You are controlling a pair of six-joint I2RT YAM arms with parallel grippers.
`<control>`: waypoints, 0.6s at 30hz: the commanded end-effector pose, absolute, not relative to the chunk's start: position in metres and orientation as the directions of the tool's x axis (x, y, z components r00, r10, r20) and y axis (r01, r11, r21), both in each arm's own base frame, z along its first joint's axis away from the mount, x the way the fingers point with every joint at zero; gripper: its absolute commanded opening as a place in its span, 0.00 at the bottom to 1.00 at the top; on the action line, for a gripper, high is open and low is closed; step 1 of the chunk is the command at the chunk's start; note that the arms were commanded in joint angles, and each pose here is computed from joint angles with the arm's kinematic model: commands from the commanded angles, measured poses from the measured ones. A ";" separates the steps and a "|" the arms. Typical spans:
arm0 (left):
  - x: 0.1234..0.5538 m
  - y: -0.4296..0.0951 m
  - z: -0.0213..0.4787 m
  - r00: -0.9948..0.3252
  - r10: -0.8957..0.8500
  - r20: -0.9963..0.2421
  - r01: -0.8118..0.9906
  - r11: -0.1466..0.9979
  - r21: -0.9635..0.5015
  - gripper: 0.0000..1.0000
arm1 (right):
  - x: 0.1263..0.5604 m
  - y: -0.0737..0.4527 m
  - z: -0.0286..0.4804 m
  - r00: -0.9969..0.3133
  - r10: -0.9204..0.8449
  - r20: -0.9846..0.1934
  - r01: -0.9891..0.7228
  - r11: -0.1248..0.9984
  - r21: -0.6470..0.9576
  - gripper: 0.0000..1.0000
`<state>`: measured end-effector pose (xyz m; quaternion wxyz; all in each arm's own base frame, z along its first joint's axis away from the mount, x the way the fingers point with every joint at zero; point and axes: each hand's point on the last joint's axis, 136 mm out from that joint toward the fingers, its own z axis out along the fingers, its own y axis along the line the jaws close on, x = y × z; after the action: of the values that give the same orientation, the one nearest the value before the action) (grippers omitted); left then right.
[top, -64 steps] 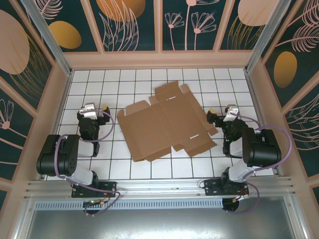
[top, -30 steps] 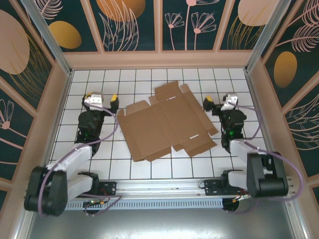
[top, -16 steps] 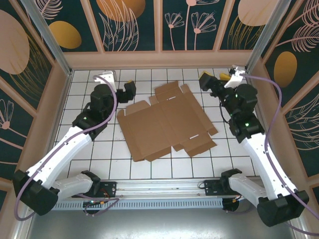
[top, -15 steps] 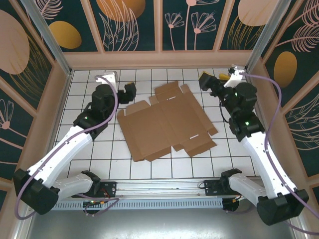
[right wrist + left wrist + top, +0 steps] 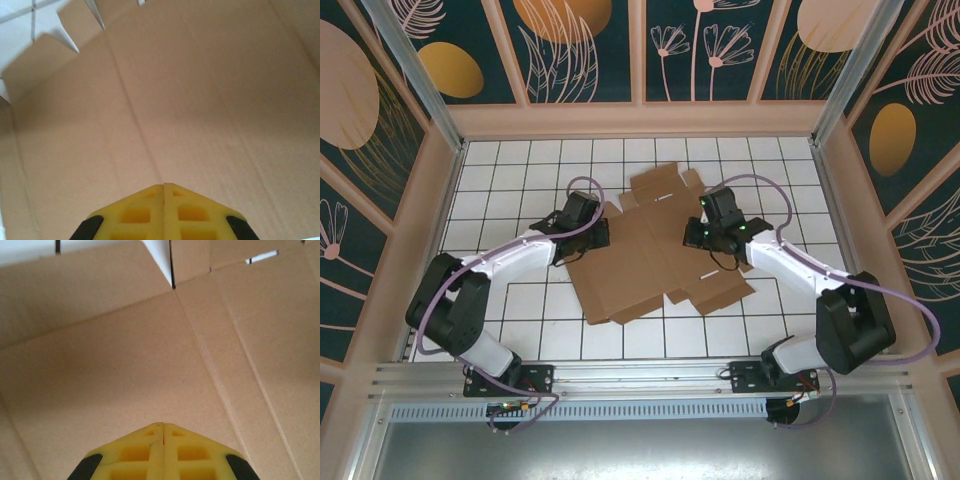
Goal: Fold the paper box
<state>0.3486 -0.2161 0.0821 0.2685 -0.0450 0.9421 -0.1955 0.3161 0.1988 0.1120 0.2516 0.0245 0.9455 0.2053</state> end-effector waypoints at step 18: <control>0.275 -0.197 -0.018 -0.951 -0.247 -0.186 -0.163 0.911 -0.379 0.00 | 0.365 0.178 0.016 -0.898 0.160 -0.410 0.125 0.986 0.111 0.00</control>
<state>0.3124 -0.2086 0.0140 0.1850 -0.1000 0.9557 -0.2058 0.3515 0.1840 0.0204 0.1987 0.0797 0.9742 0.0713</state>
